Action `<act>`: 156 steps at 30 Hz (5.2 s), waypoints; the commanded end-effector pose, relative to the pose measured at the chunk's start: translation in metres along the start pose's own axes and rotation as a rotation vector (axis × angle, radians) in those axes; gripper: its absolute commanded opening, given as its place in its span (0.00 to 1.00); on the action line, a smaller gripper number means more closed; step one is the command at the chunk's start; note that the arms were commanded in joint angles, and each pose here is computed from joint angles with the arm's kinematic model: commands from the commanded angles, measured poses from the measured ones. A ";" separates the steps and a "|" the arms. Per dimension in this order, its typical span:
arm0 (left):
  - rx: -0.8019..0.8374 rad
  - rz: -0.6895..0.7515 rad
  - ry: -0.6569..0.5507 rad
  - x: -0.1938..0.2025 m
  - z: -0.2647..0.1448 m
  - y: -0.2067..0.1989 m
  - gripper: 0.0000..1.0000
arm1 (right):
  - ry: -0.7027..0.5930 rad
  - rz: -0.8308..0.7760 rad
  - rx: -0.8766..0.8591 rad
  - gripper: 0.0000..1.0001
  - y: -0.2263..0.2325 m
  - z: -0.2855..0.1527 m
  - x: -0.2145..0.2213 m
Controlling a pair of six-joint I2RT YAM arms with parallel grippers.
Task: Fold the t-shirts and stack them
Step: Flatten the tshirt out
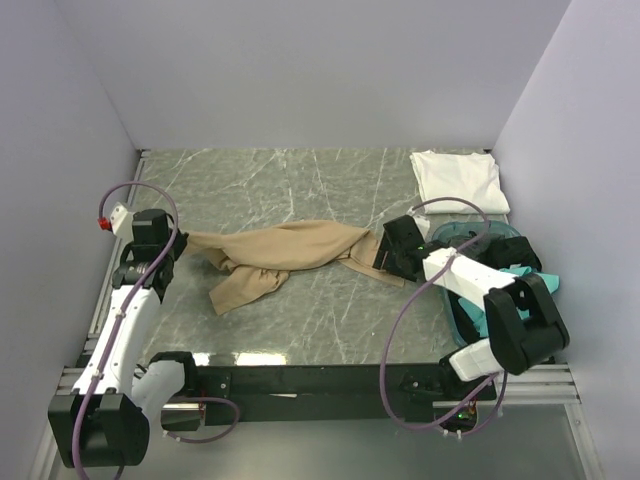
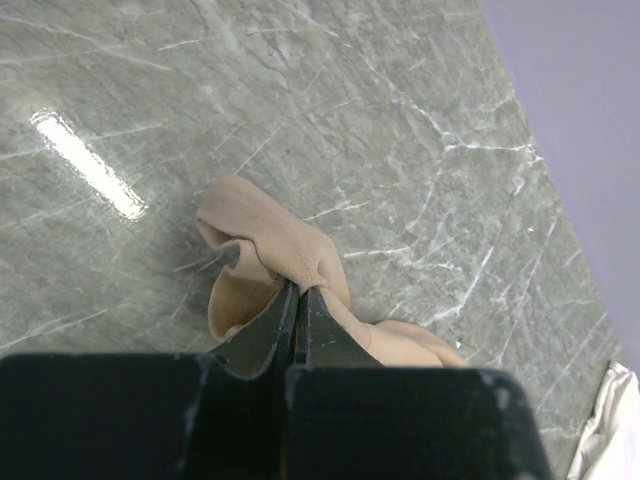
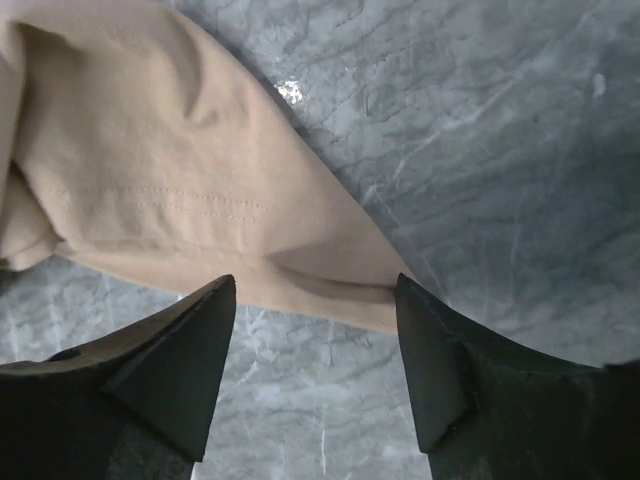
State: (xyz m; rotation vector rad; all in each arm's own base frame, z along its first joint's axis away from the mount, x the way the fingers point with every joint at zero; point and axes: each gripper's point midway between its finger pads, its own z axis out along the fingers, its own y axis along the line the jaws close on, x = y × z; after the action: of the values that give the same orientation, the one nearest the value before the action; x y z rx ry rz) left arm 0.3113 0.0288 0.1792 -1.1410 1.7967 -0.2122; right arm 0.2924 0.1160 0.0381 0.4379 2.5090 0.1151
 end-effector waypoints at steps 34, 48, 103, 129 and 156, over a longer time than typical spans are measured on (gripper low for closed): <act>0.312 -0.154 -0.271 -0.138 -0.122 -0.112 0.01 | -0.664 0.077 -0.080 0.00 0.004 -0.208 -0.185; 0.590 -0.291 -0.672 -0.249 -0.302 -0.122 0.01 | -1.035 0.156 -0.336 0.00 -0.031 -0.404 -0.218; -0.105 0.116 0.178 0.037 0.065 -0.003 0.01 | 0.113 -0.471 -0.369 0.83 0.086 -0.092 0.107; -0.135 0.136 0.168 0.035 0.061 0.004 0.01 | 0.067 -0.459 -0.153 0.42 0.094 -0.056 0.120; 0.099 0.038 0.002 -0.049 -0.011 -0.077 0.01 | -0.309 -0.254 -0.379 0.00 0.119 -0.179 -0.047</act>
State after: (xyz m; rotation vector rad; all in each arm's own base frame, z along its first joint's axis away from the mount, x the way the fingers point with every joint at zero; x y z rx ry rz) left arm 0.3517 0.0214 0.1934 -1.0910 1.9361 -0.1892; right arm 0.2437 0.2304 0.1622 -0.0772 2.3265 0.2904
